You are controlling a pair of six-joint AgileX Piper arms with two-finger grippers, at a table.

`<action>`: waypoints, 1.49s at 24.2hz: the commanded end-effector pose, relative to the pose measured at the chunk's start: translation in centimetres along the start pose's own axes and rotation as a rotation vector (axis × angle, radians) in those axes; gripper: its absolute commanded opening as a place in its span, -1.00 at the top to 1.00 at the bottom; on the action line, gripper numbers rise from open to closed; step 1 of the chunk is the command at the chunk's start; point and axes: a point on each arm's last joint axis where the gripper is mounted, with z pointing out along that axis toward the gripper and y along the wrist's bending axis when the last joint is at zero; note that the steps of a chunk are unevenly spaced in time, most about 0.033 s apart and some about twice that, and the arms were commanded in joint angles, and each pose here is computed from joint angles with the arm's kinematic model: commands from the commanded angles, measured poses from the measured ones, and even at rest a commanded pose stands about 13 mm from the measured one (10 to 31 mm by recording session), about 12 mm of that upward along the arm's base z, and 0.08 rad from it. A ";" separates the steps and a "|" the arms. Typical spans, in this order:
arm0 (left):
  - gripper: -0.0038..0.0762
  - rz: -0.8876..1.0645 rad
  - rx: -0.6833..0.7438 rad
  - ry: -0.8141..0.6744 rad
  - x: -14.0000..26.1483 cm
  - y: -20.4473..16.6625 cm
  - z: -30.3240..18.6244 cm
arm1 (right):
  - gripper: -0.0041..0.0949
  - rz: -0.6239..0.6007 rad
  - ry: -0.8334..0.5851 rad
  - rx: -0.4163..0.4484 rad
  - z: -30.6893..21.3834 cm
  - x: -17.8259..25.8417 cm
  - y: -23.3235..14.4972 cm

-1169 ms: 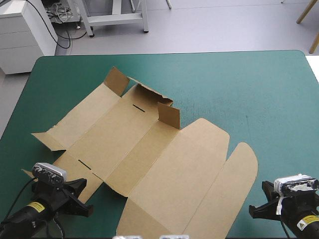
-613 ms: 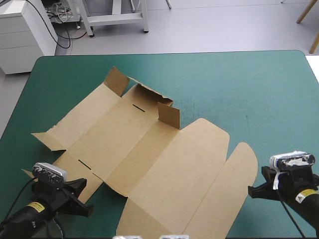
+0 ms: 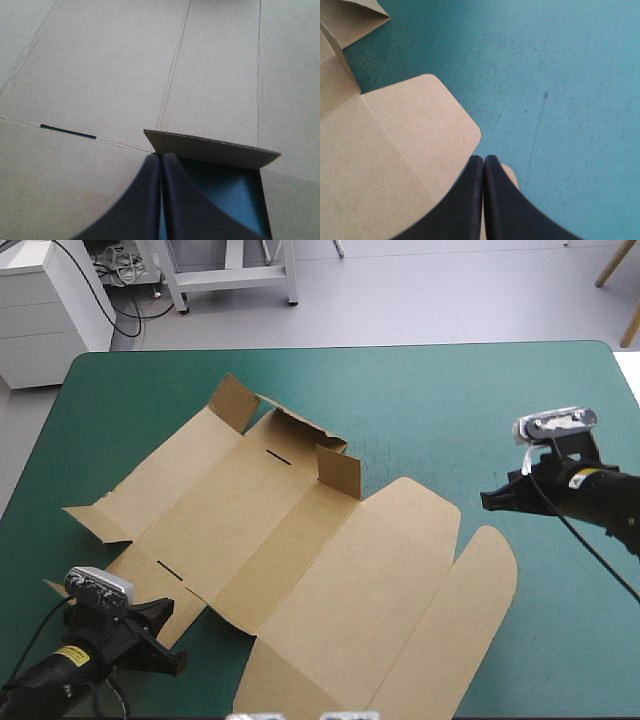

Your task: Fold the box

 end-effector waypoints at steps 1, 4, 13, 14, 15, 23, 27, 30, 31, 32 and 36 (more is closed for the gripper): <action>0.92 -0.023 0.000 -0.069 -1.1 0.0 -0.3 | 0.96 -0.012 -0.087 -0.039 0.3 -4.1 -0.4; 0.92 -0.023 0.000 -0.069 -1.1 0.0 -0.3 | 0.95 -0.030 -0.060 -0.083 1.7 -6.1 -0.5; 0.92 -0.018 0.000 -0.069 -1.1 0.0 -0.3 | 0.95 -0.203 -0.063 -0.168 6.0 -12.6 3.6; 0.92 -0.018 0.000 -0.069 -1.1 0.0 -0.3 | 0.95 -0.213 -0.050 -0.184 6.7 -13.0 4.1; 0.92 -0.018 0.000 -0.069 -1.1 0.0 -0.3 | 0.95 -0.219 -0.018 -0.238 8.0 -13.6 5.3; 0.92 -0.023 0.000 -0.069 -1.1 0.0 -0.3 | 0.95 -0.355 0.064 -0.382 13.0 -14.4 11.2; 0.92 -0.020 -0.003 -0.068 -1.1 0.0 -0.3 | 0.95 -0.385 0.111 -0.410 14.2 -13.7 12.1; 0.92 -0.020 -0.003 -0.068 -1.1 0.0 -0.3 | 0.94 -0.386 0.110 -0.408 14.2 -13.7 12.0; 0.92 -0.020 -0.003 -0.068 -1.1 0.0 -0.3 | 0.94 -0.383 0.111 -0.408 14.2 -13.7 12.0; 0.92 -0.020 -0.003 -0.068 -1.1 0.0 -0.3 | 0.94 -0.378 0.112 -0.407 14.2 -13.7 12.0; 0.92 -0.021 -0.003 -0.069 -1.1 0.0 -0.3 | 0.68 -0.365 0.118 -0.407 14.3 -13.7 12.1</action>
